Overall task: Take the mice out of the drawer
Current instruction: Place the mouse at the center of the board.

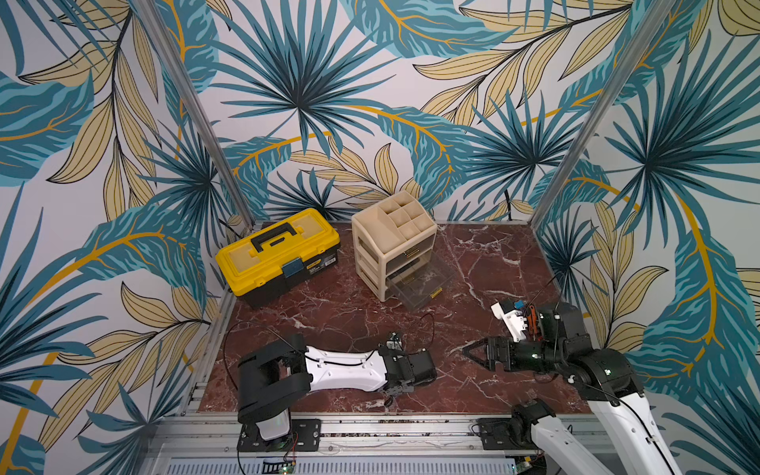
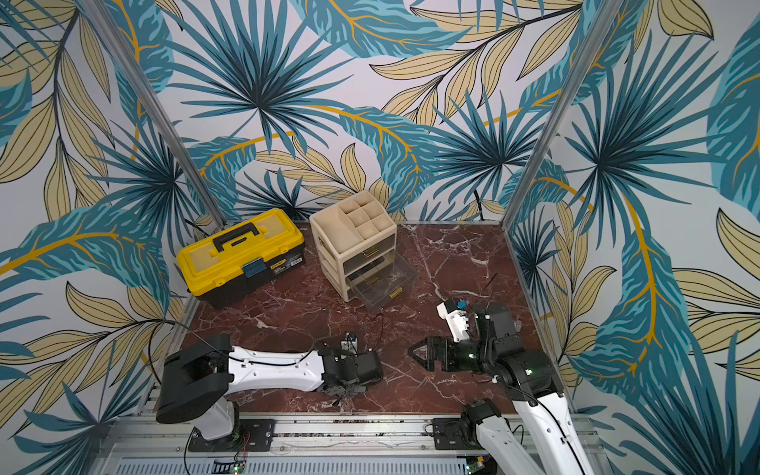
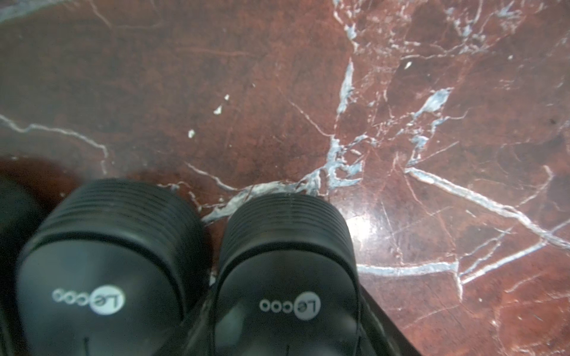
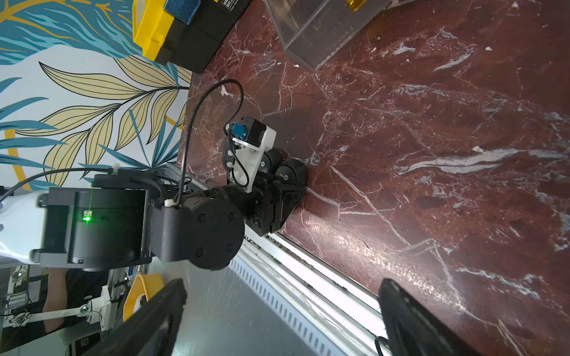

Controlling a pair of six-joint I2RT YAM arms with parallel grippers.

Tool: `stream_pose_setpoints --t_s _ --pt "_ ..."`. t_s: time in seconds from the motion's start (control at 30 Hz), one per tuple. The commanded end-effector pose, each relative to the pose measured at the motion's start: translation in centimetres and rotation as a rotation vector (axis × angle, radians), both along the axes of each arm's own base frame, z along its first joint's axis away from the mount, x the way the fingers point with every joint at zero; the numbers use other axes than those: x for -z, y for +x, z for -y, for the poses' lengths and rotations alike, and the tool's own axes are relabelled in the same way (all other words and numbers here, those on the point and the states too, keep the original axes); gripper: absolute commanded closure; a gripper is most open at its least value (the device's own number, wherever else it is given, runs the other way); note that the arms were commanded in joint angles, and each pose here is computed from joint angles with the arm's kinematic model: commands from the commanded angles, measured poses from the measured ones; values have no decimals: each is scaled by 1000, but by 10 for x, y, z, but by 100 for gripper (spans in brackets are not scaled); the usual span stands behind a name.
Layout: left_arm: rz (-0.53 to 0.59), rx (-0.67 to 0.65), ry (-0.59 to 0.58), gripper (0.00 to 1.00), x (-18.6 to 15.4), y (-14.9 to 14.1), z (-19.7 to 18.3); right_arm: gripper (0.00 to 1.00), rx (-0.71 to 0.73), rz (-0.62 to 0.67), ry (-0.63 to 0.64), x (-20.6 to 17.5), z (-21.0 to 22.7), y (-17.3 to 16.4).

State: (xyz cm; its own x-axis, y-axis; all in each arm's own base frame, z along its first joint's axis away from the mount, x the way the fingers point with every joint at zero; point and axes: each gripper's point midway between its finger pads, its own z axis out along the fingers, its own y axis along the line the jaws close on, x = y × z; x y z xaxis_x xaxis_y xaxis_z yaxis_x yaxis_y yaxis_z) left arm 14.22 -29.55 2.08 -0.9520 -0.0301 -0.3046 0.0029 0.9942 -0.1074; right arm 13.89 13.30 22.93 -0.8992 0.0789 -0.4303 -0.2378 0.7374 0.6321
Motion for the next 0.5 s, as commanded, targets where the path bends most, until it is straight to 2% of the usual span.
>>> stream_pose_setpoints --t_s 0.0,0.3,0.47 --pt "8 -15 39 35 0 0 -17 1 1 1 -6 6 1 1" --pt "20 -10 45 30 -7 3 -16 1 -1 -1 -5 6 0 1" --pt "40 9 35 30 -22 5 -9 1 -2 -1 -4 6 0 1"
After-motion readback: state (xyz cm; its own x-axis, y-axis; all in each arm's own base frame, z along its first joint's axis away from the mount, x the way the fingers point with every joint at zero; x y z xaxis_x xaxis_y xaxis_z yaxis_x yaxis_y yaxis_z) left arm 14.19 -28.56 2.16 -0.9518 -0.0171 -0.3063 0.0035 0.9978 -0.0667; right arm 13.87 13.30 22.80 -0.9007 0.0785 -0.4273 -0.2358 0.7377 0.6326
